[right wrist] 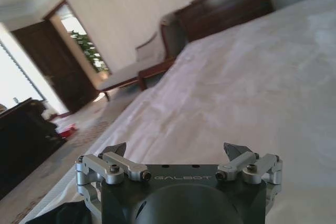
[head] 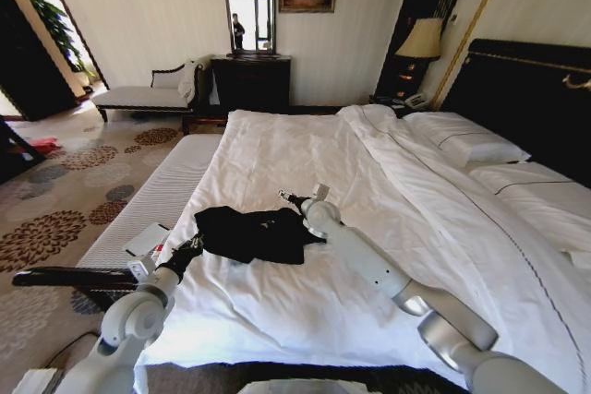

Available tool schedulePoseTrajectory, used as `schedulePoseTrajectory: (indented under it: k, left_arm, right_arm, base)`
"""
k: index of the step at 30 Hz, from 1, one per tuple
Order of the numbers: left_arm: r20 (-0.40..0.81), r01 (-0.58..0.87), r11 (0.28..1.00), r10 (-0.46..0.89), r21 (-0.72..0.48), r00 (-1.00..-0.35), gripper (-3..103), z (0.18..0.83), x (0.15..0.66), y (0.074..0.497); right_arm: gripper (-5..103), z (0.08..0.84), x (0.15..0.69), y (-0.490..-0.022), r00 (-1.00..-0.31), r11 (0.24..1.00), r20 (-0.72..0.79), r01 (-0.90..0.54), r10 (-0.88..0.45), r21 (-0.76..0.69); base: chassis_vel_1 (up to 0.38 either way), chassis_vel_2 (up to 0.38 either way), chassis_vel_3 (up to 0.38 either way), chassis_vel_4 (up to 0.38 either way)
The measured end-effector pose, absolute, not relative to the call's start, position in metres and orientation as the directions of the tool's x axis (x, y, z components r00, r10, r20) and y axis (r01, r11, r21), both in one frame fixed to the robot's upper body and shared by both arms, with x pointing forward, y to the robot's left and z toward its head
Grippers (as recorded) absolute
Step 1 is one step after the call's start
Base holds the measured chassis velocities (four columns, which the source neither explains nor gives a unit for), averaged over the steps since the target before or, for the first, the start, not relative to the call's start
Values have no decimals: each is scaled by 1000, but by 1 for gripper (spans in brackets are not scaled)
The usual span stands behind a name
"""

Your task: Fold the clothes on the bed.

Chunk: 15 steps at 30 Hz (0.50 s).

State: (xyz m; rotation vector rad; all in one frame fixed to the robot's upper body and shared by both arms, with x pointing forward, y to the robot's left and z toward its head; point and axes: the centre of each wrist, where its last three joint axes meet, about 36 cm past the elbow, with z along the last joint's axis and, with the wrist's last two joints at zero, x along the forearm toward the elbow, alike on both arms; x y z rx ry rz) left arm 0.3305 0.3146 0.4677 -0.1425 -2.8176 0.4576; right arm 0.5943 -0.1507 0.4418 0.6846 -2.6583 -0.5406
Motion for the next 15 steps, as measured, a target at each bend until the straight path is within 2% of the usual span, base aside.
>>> schedulePoseTrajectory:
  k: [1,2,4,5,8,10,11,12,15]
  left_arm:
    - [259,51,945,140,-323,-956,0,468,330,314]
    - [259,51,945,140,-323,-956,0,468,330,314]
    - [257,49,945,138,-323,-957,0,468,329,314]
    - [253,49,945,136,-323,-958,0,469,328,314]
    - [251,49,945,135,-323,-959,0,470,328,314]
    - [247,47,944,133,-326,-960,0,471,327,313]
    - [246,46,944,131,-326,-960,0,470,327,313]
    - [246,46,944,131,-326,-960,0,470,327,313]
    - [246,42,944,128,-326,-961,0,469,326,311]
  right_arm:
    - [100,436,602,-159,-805,787,173,-470,-568,399]
    - [100,436,602,-159,-805,787,173,-470,-568,399]
    - [100,432,617,-166,-778,763,108,-563,-619,317]
    - [100,434,633,-169,-755,748,73,-625,-652,221]
    - [100,434,644,-171,-743,744,73,-651,-665,151]
    - [100,429,656,-174,-709,713,82,-699,-700,50]
    - [100,424,661,-175,-678,682,83,-731,-730,19]
    - [100,424,661,-175,-678,682,83,-731,-730,19]
    - [100,410,674,-183,-486,488,97,-873,-868,-8]
  base:
    - [0,0,0,0]
    - [0,0,0,0]
    - [0,0,0,0]
    - [0,0,0,0]
    - [0,0,0,0]
    - [0,0,0,0]
    - [0,0,0,0]
    - [0,0,0,0]
    - [0,0,0,0]
